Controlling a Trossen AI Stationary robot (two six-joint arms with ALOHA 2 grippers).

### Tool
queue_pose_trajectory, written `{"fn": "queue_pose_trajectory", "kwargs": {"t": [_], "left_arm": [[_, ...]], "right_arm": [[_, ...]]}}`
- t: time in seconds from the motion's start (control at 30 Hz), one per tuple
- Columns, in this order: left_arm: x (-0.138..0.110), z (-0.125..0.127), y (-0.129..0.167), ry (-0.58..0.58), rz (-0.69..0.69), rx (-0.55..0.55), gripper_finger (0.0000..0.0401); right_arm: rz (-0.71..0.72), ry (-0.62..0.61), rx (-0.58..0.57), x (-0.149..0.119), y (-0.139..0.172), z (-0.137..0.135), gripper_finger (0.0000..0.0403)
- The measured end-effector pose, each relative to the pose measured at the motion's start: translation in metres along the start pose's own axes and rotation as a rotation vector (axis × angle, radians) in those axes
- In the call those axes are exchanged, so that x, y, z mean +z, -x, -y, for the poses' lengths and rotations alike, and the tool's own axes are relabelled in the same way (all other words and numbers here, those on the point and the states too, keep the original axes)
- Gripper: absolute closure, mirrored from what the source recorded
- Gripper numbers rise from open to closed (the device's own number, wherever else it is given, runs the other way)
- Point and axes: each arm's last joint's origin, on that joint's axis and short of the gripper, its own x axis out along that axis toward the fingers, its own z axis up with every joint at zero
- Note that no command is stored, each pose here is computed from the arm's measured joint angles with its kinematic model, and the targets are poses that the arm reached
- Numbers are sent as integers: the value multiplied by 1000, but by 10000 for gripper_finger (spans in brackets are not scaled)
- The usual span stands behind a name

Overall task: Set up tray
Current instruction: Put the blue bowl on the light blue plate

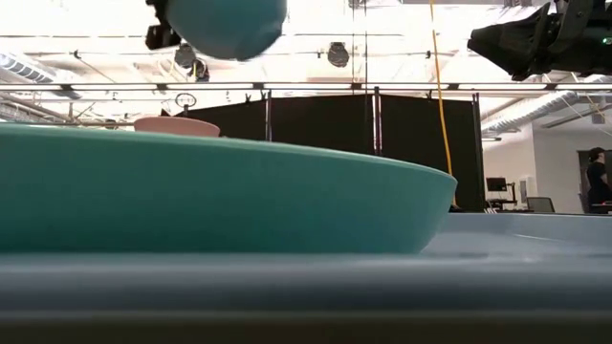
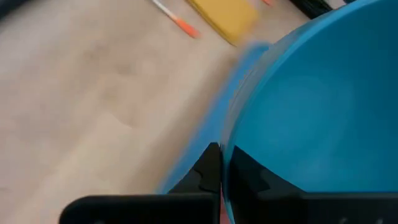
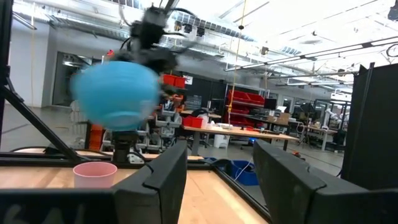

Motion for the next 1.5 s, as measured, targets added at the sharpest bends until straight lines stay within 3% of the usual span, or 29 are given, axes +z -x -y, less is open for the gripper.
{"fn": "queue_pose_trajectory", "kwargs": {"t": [0.3,0.43,0.57,0.67,1.03,1.5], "left_arm": [[-53,93,-42,-40,-146,-171,393],[-66,121,-64,-34,-258,-113,393],[-71,139,-80,-74,-381,52,393],[-73,147,-92,-104,-446,165,393],[-91,154,-141,-120,-656,203,393],[-88,150,-149,-138,-619,240,393]], "right_arm": [[11,-8,-2,1,0,0,229],[18,-32,-5,2,0,1,229],[20,-35,-5,2,0,1,229],[20,-36,-5,2,0,1,229],[21,-36,-2,2,0,1,229],[21,-36,-1,2,0,1,229]]}}
